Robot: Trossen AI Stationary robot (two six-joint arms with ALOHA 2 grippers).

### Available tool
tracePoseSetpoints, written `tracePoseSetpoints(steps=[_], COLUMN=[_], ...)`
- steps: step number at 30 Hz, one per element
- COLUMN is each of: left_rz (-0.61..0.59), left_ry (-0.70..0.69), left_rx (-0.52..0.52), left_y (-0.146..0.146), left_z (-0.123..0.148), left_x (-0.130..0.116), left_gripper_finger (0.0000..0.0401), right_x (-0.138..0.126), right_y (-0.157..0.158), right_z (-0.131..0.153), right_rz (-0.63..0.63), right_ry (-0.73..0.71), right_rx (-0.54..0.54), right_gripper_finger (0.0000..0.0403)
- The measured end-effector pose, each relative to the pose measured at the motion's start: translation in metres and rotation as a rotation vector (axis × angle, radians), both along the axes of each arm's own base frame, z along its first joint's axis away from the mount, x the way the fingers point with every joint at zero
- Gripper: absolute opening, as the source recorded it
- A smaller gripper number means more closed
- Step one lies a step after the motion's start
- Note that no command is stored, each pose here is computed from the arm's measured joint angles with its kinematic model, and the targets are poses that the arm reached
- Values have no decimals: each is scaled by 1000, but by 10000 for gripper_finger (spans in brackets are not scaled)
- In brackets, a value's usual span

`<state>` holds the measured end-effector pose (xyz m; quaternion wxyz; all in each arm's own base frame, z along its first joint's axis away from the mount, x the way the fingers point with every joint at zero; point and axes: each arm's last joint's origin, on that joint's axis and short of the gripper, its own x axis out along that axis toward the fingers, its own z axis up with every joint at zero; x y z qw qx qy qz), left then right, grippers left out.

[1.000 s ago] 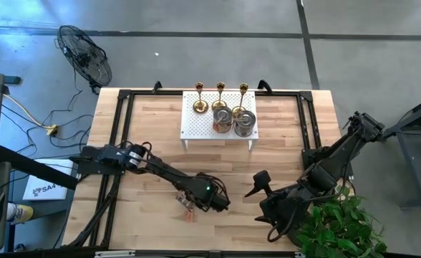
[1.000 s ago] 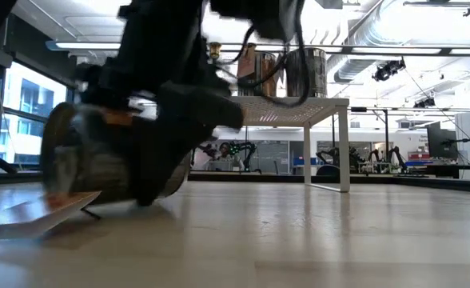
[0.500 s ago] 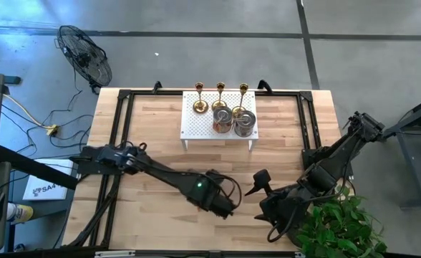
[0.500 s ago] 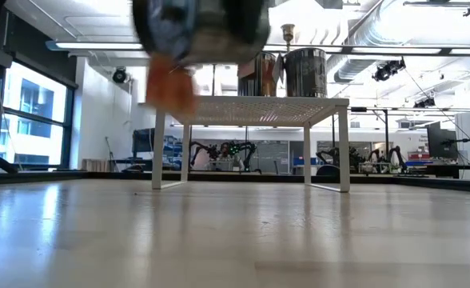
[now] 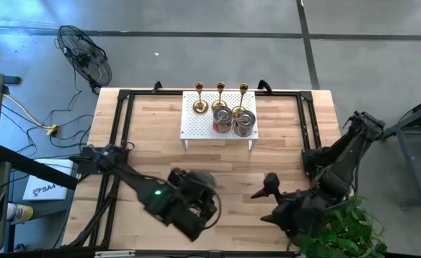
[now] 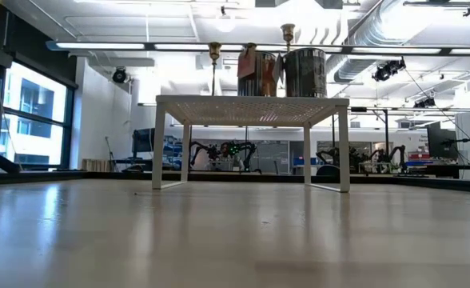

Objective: Pick & Place candle stick holders
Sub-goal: Put the silver scented candle on the shelf aligned with the other silver scented candles

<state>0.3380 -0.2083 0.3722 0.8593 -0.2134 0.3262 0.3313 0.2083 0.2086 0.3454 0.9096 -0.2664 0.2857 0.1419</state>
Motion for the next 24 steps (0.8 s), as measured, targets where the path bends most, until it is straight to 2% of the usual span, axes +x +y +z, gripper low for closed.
tracePoseSetpoints(steps=[6, 9, 12, 18, 21, 24], left_rz=[-37, -68, -97, -122, -166, -213], left_ry=[-212, -254, -241, -183, -89, -8], left_rx=[273, 423, 530, 591, 566, 490], left_y=[-14, -19, -21, -15, -7, 3], left_z=[35, 45, 47, 47, 42, 39], left_x=[-38, -51, -58, -52, -42, -31], left_gripper_finger=[353, 353, 353, 353, 353, 353], right_x=[-5, -4, -1, 7, 10, 11], right_y=[-7, -12, -16, -25, -28, -29], right_z=[12, 18, 21, 22, 22, 22], right_rz=[-64, -86, -111, -157, -165, -166], right_ry=[-103, -145, -172, -182, -178, -174], right_rx=[-59, -65, -75, -93, -82, -76], right_gripper_finger=[364, 364, 364, 364, 364, 364])
